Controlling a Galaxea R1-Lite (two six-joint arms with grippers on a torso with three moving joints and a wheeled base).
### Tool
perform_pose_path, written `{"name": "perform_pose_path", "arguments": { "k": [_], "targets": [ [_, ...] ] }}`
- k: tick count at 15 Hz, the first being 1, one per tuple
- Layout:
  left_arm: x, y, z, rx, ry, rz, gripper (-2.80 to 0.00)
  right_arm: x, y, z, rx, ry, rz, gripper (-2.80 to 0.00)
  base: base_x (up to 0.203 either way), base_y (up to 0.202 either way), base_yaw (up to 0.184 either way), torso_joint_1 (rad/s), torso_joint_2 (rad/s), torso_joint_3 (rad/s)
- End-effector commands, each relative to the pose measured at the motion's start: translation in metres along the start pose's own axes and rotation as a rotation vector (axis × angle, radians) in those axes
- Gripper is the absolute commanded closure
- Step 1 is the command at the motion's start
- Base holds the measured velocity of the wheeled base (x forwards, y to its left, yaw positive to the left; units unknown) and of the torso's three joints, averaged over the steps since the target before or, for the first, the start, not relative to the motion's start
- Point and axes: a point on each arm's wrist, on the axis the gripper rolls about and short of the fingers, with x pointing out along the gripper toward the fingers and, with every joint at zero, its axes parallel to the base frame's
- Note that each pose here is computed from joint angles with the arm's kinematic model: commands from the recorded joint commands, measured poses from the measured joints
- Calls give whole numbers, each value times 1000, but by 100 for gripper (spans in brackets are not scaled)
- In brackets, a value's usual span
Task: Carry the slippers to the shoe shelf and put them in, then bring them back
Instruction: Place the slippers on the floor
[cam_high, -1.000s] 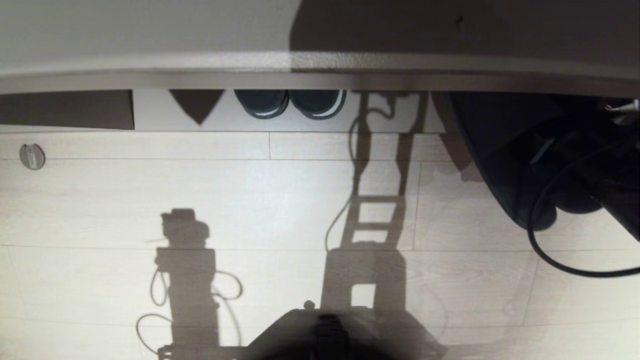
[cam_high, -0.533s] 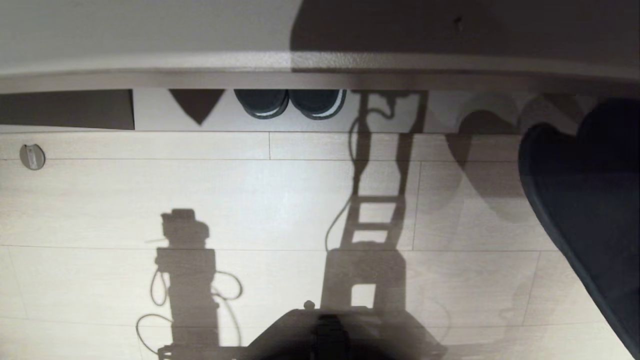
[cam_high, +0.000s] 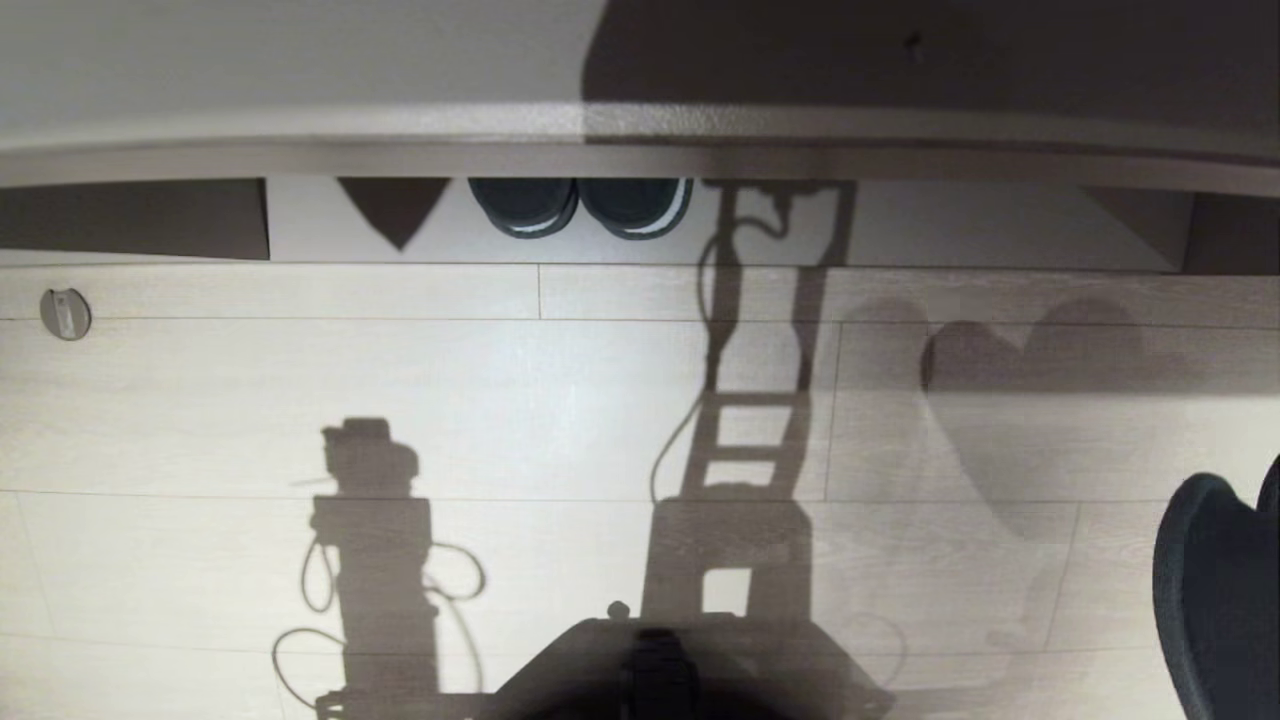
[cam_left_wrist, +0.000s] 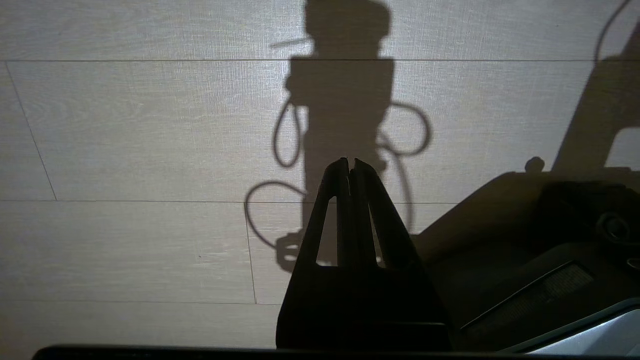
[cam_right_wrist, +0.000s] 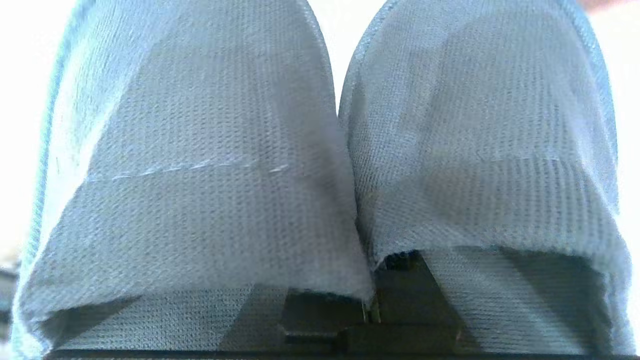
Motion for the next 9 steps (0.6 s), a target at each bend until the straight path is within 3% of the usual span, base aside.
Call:
{"name": "perform_pose_path", "arguments": {
  "k": [1, 3, 5, 9],
  "targets": [
    [0, 0, 0, 0, -1, 0, 0, -13, 6, -20, -8, -41, -11, 0, 0, 0, 0, 0, 0, 0],
    [0, 0, 0, 0, -2, 0, 0, -20, 10, -44, -3, -11, -29, 0, 0, 0, 0, 0, 0, 0],
    [0, 0, 0, 0, 0, 0, 0, -20, 10, -59, 7, 116, -114, 0, 0, 0, 0, 0, 0, 0],
    [0, 0, 0, -5, 1, 0, 0, -21, 11, -66, 43, 184, -105, 0, 0, 0, 0, 0, 0, 0]
  ]
}}
